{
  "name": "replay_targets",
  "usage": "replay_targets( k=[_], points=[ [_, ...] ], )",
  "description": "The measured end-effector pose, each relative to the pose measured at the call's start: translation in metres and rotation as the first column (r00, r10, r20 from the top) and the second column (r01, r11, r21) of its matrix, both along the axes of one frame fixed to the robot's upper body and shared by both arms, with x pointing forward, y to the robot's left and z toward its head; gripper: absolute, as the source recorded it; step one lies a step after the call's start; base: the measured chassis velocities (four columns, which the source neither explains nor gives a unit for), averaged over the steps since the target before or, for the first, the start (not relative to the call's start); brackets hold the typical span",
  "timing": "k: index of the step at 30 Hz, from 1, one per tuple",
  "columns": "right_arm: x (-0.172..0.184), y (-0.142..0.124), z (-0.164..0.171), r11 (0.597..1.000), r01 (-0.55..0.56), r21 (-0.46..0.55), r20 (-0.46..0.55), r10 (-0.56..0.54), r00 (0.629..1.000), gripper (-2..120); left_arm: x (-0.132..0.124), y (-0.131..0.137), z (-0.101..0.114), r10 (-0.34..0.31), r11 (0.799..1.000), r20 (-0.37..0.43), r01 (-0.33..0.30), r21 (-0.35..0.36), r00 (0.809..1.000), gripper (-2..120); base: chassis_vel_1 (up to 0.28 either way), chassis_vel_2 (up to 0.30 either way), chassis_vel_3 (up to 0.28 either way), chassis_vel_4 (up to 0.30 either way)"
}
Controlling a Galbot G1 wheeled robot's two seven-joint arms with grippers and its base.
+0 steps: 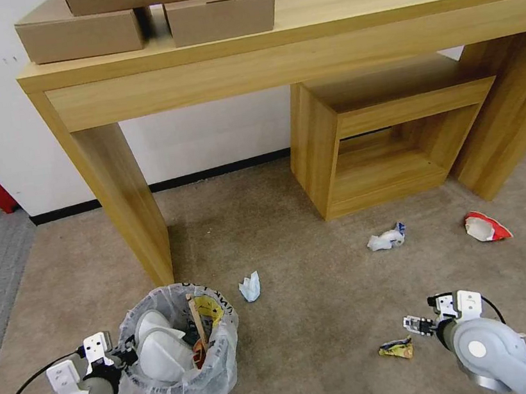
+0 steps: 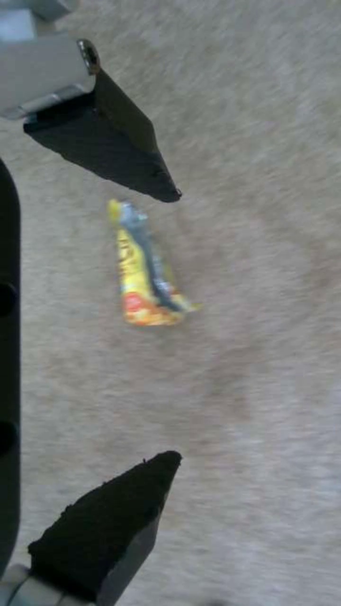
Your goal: Pick up the trash bin and place the garbage on the floor into it.
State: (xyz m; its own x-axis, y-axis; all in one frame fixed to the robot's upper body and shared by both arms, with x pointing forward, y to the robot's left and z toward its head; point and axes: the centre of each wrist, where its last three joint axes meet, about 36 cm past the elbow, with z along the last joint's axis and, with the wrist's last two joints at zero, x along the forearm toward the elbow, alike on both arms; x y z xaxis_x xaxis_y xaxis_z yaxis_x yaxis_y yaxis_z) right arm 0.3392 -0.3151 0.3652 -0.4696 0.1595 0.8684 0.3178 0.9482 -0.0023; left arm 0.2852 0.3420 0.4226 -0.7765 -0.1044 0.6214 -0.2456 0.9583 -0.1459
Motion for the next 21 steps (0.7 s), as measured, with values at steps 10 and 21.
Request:
replay_targets(
  k=[10,21],
  points=[
    [-0.010,0.006,-0.030,0.990,0.137,0.020,0.003,-0.137,0.991,99,0.000,-0.001,-0.003,-0.004,1.000,-0.008,0.004,-0.003,1.000,1,0.000,0.000,0.000,0.000],
    [0.005,0.026,-0.056,0.957,0.247,0.153,0.023,-0.253,0.967,97,0.000,0.000,-0.004,-0.013,1.000,-0.017,0.013,0.007,1.000,1,0.000,0.000,0.000,0.000]
  ],
)
